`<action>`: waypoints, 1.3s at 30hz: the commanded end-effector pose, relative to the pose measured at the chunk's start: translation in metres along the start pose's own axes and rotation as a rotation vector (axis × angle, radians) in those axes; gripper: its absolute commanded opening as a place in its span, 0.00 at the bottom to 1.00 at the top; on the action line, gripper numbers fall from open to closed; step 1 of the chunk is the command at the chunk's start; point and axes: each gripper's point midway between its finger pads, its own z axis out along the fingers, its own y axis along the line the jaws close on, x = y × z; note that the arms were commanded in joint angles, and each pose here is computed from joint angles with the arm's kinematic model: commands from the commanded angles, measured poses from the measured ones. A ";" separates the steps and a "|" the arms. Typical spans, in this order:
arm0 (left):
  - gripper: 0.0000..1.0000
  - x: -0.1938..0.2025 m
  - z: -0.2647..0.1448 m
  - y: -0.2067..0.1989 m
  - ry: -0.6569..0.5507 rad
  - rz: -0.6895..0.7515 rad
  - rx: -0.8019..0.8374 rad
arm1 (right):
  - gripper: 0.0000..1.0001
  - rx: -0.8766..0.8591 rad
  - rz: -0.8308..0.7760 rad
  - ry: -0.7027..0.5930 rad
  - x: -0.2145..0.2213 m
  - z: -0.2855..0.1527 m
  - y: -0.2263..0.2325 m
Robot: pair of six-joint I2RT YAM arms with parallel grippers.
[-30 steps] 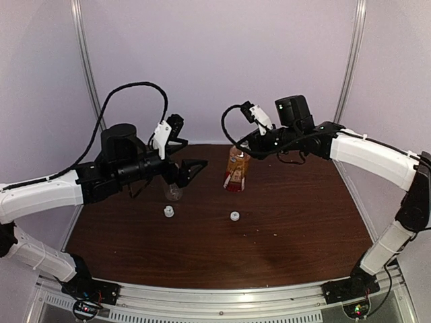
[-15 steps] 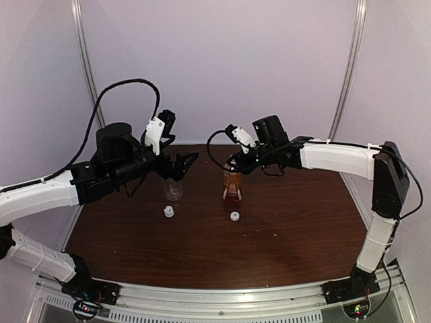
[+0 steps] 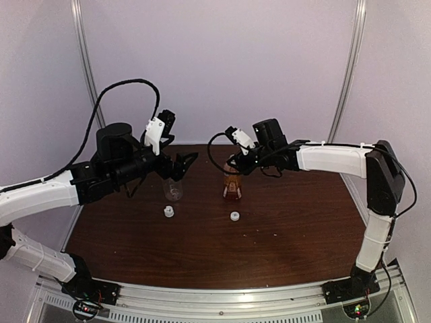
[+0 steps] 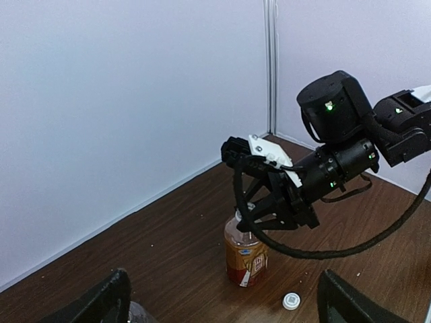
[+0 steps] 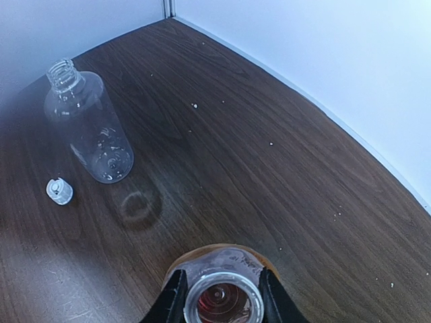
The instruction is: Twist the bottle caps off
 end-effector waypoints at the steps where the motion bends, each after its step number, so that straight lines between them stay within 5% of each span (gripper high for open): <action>1: 0.98 -0.013 -0.003 0.006 -0.044 0.002 -0.022 | 0.11 -0.013 -0.008 0.005 0.009 0.006 -0.001; 8: 0.98 -0.013 -0.004 0.008 -0.046 0.004 -0.039 | 0.34 -0.019 -0.009 0.032 0.017 0.007 0.000; 20: 0.98 -0.020 -0.015 0.022 -0.071 -0.004 -0.109 | 0.98 -0.013 0.006 -0.022 -0.018 -0.021 -0.001; 31: 0.98 -0.031 -0.033 0.045 -0.100 -0.008 -0.233 | 1.00 0.146 0.166 -0.035 -0.023 -0.091 -0.023; 39: 0.98 -0.035 -0.043 0.069 -0.092 -0.006 -0.325 | 1.00 0.401 0.276 -0.110 -0.008 -0.195 -0.069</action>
